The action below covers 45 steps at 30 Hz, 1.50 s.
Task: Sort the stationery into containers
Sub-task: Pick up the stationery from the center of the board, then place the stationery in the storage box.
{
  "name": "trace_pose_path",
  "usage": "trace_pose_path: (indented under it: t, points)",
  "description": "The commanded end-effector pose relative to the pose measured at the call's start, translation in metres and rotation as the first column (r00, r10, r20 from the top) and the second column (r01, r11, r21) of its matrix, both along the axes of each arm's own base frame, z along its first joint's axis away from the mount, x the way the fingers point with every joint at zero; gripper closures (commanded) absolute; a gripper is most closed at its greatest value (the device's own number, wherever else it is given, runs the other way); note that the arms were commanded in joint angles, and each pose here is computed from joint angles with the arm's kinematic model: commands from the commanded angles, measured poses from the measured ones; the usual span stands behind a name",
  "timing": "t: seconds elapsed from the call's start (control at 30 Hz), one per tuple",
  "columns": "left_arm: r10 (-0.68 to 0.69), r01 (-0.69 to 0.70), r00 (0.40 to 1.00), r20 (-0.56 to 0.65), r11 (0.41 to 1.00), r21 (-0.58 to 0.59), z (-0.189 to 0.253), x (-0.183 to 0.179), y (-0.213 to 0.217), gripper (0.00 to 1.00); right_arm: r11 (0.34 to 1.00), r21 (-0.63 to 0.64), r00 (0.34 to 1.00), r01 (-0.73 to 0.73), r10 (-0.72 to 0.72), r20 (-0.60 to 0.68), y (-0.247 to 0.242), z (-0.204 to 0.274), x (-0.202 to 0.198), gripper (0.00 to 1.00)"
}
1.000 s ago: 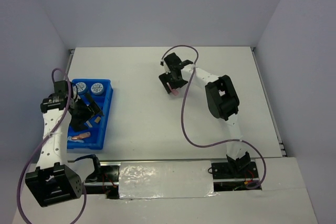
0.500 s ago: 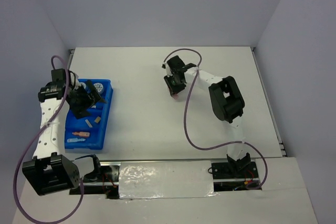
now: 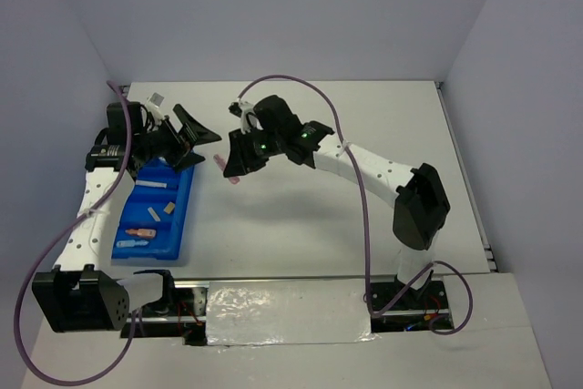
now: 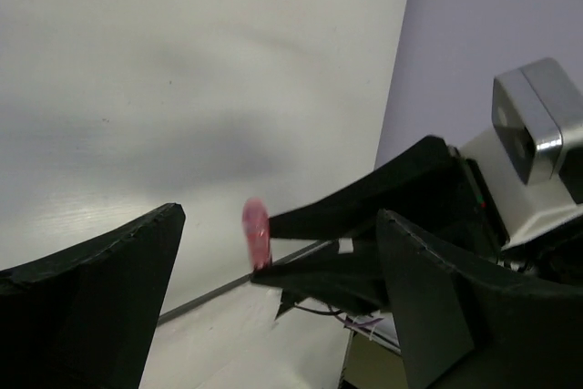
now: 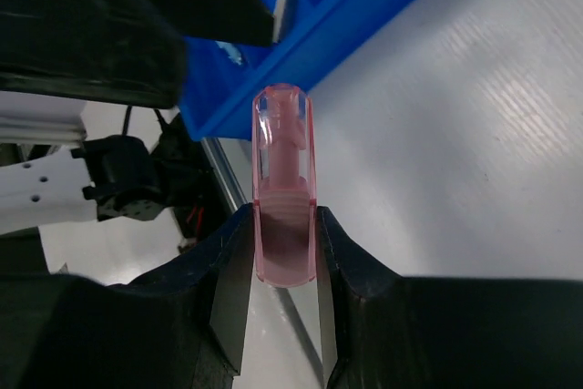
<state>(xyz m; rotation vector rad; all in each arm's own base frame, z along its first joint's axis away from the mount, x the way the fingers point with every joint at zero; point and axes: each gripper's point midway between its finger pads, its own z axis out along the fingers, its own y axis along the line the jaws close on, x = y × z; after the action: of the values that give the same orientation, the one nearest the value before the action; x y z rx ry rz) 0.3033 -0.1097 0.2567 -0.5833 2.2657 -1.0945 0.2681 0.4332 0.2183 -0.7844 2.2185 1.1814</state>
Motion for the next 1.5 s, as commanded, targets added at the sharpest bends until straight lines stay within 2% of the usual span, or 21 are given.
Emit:
trace_pose_path:
  t: [0.0,0.07,0.13,0.2,0.33,0.4,0.57,0.6,0.67,0.73,0.77,0.87,0.9,0.97,1.0,1.07,1.1,1.2,1.27,1.37,1.47]
  points:
    - [0.013,-0.010,0.998,0.061,0.999,-0.053,0.020,0.006,-0.005,0.01,0.999,0.047,1.000,0.004,-0.004,-0.006,0.016,0.029,-0.006,1.00]
    - [0.016,-0.015,0.999,0.041,0.999,-0.030,0.014,0.004,-0.003,0.03,0.997,0.072,1.000,0.005,-0.005,0.004,0.019,0.039,-0.009,1.00]
    - [0.025,-0.025,1.000,0.003,1.000,-0.019,0.004,0.001,-0.001,0.09,0.997,0.076,1.000,0.024,-0.024,0.009,0.021,0.044,-0.007,1.00]
    - [0.016,-0.015,1.000,0.002,1.000,-0.027,0.001,-0.002,-0.003,0.22,0.997,0.069,0.999,0.046,-0.048,0.014,0.020,0.050,-0.004,1.00]
    - [0.008,-0.008,1.000,0.012,0.999,-0.047,0.004,-0.006,-0.006,0.29,0.994,0.035,0.995,0.100,-0.101,0.019,0.023,0.050,0.010,1.00]
    - [0.002,-0.001,1.000,0.013,0.998,-0.056,0.006,-0.006,-0.007,0.38,0.994,0.031,0.995,0.101,-0.101,0.008,0.025,0.049,0.011,1.00]
    - [-0.011,0.012,1.000,0.016,0.998,-0.067,0.005,-0.007,-0.009,0.43,0.996,0.043,0.997,0.075,-0.076,0.005,0.040,0.057,0.008,1.00]
    - [-0.011,0.012,1.000,0.014,0.998,-0.066,0.004,-0.007,-0.009,0.58,0.997,0.036,0.997,0.071,-0.071,0.006,0.040,0.057,0.007,1.00]
    - [-0.007,0.008,1.000,0.020,0.999,-0.051,0.003,-0.006,-0.007,0.73,0.997,0.036,0.998,0.066,-0.067,0.006,0.041,0.057,0.005,1.00]
    - [0.030,-0.030,1.000,-0.008,1.000,0.002,-0.007,-0.006,0.001,0.93,0.997,0.051,0.998,0.065,-0.065,0.002,0.040,0.058,0.002,0.84]
    - [0.051,-0.051,0.998,-0.025,0.998,0.023,-0.011,-0.008,0.005,1.00,0.996,0.057,0.998,0.066,-0.066,0.002,0.039,0.057,0.002,0.69]
    - [0.191,-0.172,0.972,-0.133,0.974,0.146,-0.038,-0.022,0.029,1.00,0.995,0.052,0.996,0.091,-0.092,0.021,0.026,0.055,0.008,0.39]
    - [0.316,-0.258,0.922,-0.222,0.932,0.254,-0.059,-0.037,0.051,1.00,0.991,0.034,0.991,0.126,-0.128,0.036,0.015,0.055,0.013,0.37]
    - [0.481,-0.367,0.832,-0.277,0.851,0.375,-0.073,-0.061,0.085,1.00,0.984,-0.021,0.983,0.179,-0.178,0.054,-0.006,0.048,0.023,0.33]
    - [0.584,-0.403,0.746,-0.320,0.779,0.480,-0.087,-0.085,0.108,1.00,0.970,-0.047,0.969,0.239,-0.236,0.072,-0.029,0.046,0.033,0.31]
    - [0.686,-0.467,0.671,-0.282,0.686,0.558,-0.090,-0.107,0.137,1.00,0.956,-0.066,0.957,0.285,-0.280,0.082,-0.055,0.043,0.042,0.30]
    - [0.752,-0.489,0.605,-0.264,0.612,0.622,-0.096,-0.123,0.161,1.00,0.946,-0.076,0.948,0.315,-0.310,0.073,-0.078,0.039,0.045,0.30]
    - [0.814,-0.467,0.541,-0.211,0.500,0.729,-0.099,-0.143,0.194,1.00,0.931,-0.098,0.935,0.352,-0.347,0.067,-0.114,0.028,0.046,0.29]
    - [0.853,-0.457,0.470,-0.228,0.456,0.763,-0.105,-0.160,0.210,1.00,0.928,-0.131,0.937,0.349,-0.342,0.074,-0.127,0.020,0.042,0.29]
    - [0.867,-0.491,0.437,-0.240,0.454,0.744,-0.118,-0.168,0.220,1.00,0.923,-0.176,0.939,0.343,-0.333,0.084,-0.141,0.010,0.035,0.29]
    - [0.849,-0.507,0.454,-0.270,0.495,0.706,-0.131,-0.163,0.218,0.96,0.926,-0.192,0.946,0.325,-0.316,0.076,-0.142,0.007,0.030,0.29]
